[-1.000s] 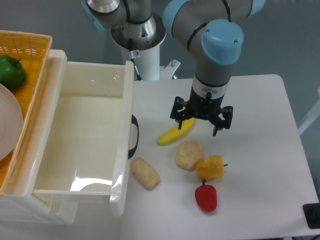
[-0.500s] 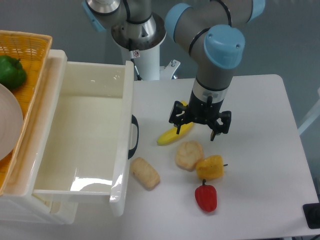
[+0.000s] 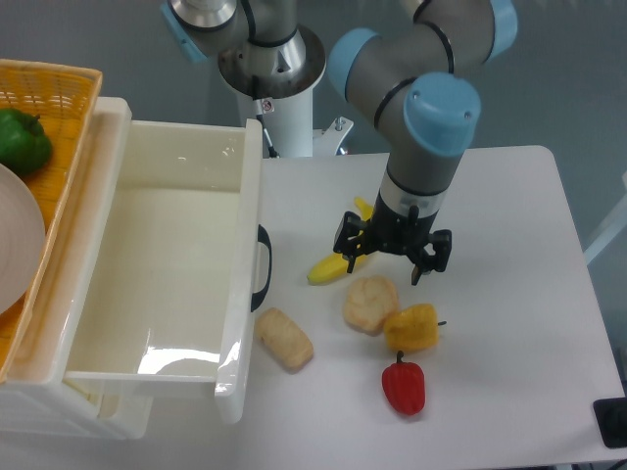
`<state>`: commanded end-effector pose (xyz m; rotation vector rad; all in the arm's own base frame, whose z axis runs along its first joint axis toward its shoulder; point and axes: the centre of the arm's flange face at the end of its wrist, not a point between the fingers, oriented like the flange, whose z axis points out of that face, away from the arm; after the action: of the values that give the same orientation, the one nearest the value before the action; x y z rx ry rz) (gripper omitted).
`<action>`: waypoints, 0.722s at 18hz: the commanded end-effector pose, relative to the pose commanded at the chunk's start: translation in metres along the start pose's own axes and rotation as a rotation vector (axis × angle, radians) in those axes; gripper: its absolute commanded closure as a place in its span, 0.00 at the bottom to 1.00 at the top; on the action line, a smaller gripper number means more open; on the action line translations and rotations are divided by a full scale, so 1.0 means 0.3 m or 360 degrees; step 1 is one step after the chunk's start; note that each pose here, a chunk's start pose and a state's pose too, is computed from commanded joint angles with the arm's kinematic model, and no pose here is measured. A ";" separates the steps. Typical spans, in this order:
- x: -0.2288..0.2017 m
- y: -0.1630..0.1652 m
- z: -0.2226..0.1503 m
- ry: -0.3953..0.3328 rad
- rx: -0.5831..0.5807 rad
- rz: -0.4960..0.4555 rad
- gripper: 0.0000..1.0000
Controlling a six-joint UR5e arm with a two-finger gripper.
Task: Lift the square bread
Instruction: 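Move the gripper toward the rectangular tan bread piece beside the drawer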
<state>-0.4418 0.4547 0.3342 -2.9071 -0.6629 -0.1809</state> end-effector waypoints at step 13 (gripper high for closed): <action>0.079 -0.078 0.234 0.0058 -0.0146 -0.0507 0.00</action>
<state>-0.4250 0.4980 0.2719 -2.8561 -1.1366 -0.3074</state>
